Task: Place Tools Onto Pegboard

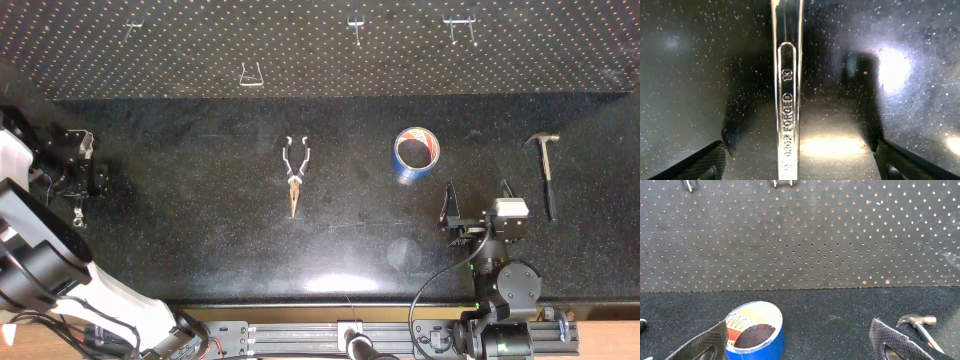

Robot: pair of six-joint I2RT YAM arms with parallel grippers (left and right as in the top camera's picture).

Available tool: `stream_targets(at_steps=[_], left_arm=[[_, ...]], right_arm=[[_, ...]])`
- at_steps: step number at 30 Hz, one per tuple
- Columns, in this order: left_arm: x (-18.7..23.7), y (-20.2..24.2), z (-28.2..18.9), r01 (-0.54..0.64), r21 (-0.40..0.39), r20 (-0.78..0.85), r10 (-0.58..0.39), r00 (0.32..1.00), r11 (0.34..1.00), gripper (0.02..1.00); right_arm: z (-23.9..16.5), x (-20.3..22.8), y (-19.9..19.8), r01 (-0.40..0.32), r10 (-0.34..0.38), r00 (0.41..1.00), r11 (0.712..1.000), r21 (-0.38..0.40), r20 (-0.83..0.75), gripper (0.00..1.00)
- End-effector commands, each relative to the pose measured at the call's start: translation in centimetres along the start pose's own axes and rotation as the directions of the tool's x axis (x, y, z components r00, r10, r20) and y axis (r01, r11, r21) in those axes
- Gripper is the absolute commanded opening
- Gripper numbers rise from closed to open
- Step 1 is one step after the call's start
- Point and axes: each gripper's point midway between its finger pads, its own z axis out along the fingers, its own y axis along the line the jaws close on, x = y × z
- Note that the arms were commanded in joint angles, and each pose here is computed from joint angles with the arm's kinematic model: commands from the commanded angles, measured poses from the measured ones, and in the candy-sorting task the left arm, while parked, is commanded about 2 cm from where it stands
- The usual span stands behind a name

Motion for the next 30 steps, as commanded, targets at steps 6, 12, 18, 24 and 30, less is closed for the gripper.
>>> stream_targets(at_steps=[6,12,18,24,30], left_arm=[[1.5,-0.6,2.0,0.069,0.025,-0.054,-0.068,0.996,0.997,0.029],[1.3,-0.7,2.0,0.070,0.030,-0.048,-0.068,0.997,0.997,0.027],[1.1,-0.6,0.7,0.067,0.018,-0.021,-0.067,0.998,0.998,0.027],[1.2,-1.5,-5.6,0.062,-0.066,0.143,-0.052,0.988,0.996,0.029],[3.4,-8.5,-8.8,-0.048,-0.201,0.353,0.118,0.928,0.978,0.029]], right_arm=[[0.0,0.1,0.0,0.010,-0.010,1.000,1.000,0.002,0.000,0.930],[0.0,0.1,0.0,0.010,-0.010,1.000,1.000,0.002,0.000,0.930],[0.0,0.1,0.0,0.010,-0.010,1.000,1.000,0.002,0.000,0.930],[0.0,0.1,0.0,0.010,-0.010,1.000,1.000,0.002,0.000,0.930],[0.0,0.1,0.0,0.010,-0.010,1.000,1.000,0.002,0.000,0.930]])
